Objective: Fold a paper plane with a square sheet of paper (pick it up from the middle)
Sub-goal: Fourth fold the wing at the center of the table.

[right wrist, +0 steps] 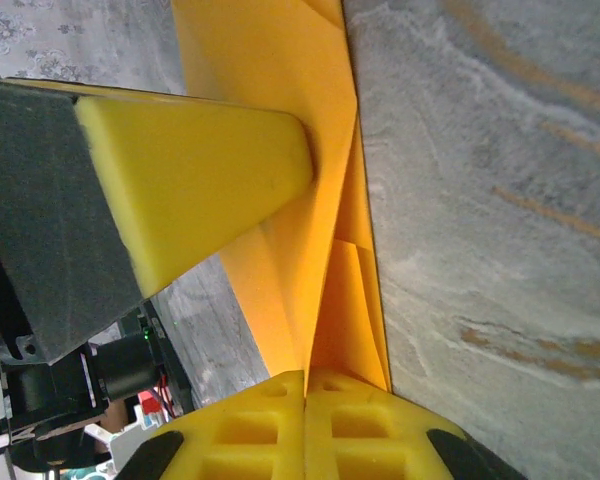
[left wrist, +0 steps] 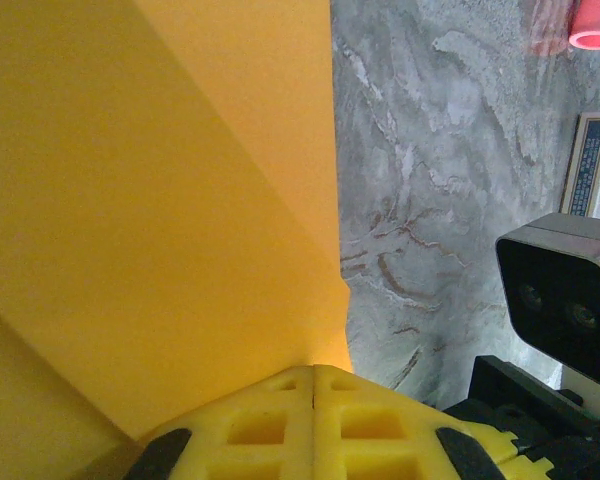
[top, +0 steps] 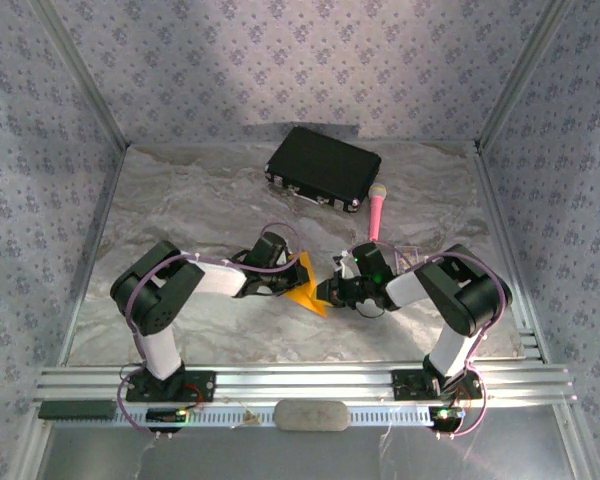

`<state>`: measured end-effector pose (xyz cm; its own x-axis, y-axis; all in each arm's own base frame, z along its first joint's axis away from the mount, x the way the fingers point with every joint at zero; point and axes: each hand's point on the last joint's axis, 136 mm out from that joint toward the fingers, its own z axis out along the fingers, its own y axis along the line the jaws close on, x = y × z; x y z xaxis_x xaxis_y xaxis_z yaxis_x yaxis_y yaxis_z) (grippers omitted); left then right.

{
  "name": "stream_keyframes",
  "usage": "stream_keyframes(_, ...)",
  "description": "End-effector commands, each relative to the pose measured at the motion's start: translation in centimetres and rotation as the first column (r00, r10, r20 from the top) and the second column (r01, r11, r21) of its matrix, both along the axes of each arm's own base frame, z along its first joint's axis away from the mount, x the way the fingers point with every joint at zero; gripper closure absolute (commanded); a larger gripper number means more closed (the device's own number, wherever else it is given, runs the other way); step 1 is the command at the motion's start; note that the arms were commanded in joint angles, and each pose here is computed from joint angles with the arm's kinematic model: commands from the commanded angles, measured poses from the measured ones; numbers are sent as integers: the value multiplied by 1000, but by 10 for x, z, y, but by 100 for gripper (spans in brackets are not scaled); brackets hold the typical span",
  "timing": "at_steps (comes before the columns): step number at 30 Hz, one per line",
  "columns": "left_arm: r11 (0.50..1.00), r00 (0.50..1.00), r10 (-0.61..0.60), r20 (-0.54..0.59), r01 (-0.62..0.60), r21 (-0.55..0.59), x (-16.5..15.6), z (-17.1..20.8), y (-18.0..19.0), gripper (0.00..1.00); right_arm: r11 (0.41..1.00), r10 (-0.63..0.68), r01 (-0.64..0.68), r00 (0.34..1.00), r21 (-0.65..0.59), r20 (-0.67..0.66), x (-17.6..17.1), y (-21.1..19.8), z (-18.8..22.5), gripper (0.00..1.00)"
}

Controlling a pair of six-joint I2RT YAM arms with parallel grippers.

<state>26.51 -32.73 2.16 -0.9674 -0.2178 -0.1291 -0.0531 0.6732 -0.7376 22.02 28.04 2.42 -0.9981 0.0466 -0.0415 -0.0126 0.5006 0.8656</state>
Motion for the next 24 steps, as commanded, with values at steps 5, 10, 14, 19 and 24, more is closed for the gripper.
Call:
stream_keyframes(5,996,999,36,-37,-33,82,-5,-24,19,100,998,28,-30,999,-63,-30,-12,-7,-5,83)
stream_keyframes(10,997,999,32,-38,-29,77,-6,-24,18,100,996,39,-41,999,-84,-31,-19,-13,-6,82)
stream_keyframes(14,997,999,32,-39,-29,78,-6,-24,19,100,991,61,-64,998,-117,-29,-28,-19,-8,82)
stream_keyframes(19,997,999,30,-40,-27,78,-6,-25,19,100,977,72,-83,995,-199,-62,-40,-32,-25,86)
stream_keyframes(24,997,999,29,-42,-25,79,-7,-25,19,100,978,67,-81,995,-195,-76,-44,-33,-31,91)
